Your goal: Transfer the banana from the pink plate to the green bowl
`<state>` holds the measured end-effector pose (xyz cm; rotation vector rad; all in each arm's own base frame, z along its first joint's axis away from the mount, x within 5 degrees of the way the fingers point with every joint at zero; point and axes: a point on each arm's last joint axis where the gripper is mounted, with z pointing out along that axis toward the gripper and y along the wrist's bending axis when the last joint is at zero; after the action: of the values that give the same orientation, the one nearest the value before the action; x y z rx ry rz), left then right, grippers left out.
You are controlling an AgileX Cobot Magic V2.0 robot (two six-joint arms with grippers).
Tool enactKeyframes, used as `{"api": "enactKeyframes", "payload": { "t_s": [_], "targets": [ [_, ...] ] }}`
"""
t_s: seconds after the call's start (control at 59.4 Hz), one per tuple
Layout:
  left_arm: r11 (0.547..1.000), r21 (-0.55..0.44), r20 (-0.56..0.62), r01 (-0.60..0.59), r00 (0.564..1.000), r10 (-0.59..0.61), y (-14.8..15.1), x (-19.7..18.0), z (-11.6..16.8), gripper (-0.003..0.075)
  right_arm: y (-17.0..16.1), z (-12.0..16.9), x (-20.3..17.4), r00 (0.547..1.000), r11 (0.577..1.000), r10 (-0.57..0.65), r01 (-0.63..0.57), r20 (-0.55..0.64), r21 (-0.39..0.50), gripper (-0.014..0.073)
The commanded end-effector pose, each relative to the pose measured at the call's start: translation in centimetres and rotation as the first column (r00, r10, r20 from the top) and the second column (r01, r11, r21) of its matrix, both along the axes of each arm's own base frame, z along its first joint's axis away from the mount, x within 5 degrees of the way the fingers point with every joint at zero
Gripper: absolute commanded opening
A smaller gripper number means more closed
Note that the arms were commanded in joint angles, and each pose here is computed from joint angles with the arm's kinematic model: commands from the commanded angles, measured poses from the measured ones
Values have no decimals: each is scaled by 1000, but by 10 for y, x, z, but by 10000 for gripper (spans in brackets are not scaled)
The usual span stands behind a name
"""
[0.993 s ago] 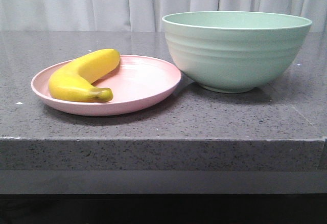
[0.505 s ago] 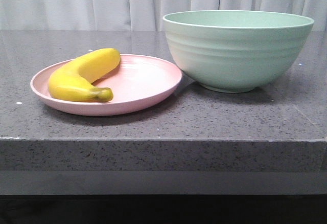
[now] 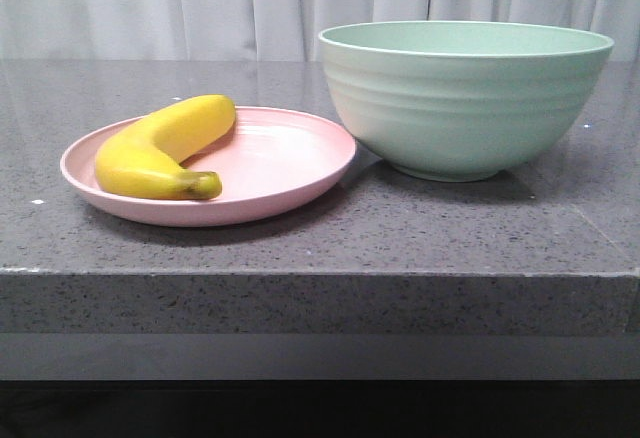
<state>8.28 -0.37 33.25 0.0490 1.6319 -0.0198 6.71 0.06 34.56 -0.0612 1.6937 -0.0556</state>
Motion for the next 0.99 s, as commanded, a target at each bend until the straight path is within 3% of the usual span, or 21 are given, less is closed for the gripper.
{"api": "enactKeyframes", "payload": {
  "t_s": [0.0,0.152,0.202,0.253,0.404,0.471,0.522,0.69,0.825,0.976],
  "targets": [
    [1000,-7,82,-5,997,6,0,3,18,-20,3,18,7,998,999,32,-34,63,24,-87],
    [1000,-6,74,-5,997,5,0,4,17,-13,3,19,11,997,998,40,-43,65,40,-83],
    [1000,-6,74,-5,997,5,0,4,17,23,3,20,11,996,998,39,-42,75,40,-63],
    [1000,-6,74,-5,997,5,0,4,17,107,3,20,11,996,998,38,-41,83,40,-8],
    [1000,-6,74,-5,997,5,0,4,17,460,3,21,11,995,998,36,-40,95,40,351],
    [1000,-14,76,-3,997,4,0,4,17,549,3,21,11,995,998,36,-40,95,40,505],
    [1000,-19,76,-2,997,3,0,4,17,554,3,21,11,995,998,36,-40,95,40,550],
    [998,-69,40,12,999,-9,-1,8,19,554,3,21,11,995,998,37,-41,90,41,552],
    [997,-62,-118,47,992,-54,-6,26,28,554,3,21,11,996,998,37,-41,87,42,552],
    [990,-60,-261,130,955,-141,-20,55,39,554,3,21,11,996,998,37,-41,87,42,552]
  ]
}}
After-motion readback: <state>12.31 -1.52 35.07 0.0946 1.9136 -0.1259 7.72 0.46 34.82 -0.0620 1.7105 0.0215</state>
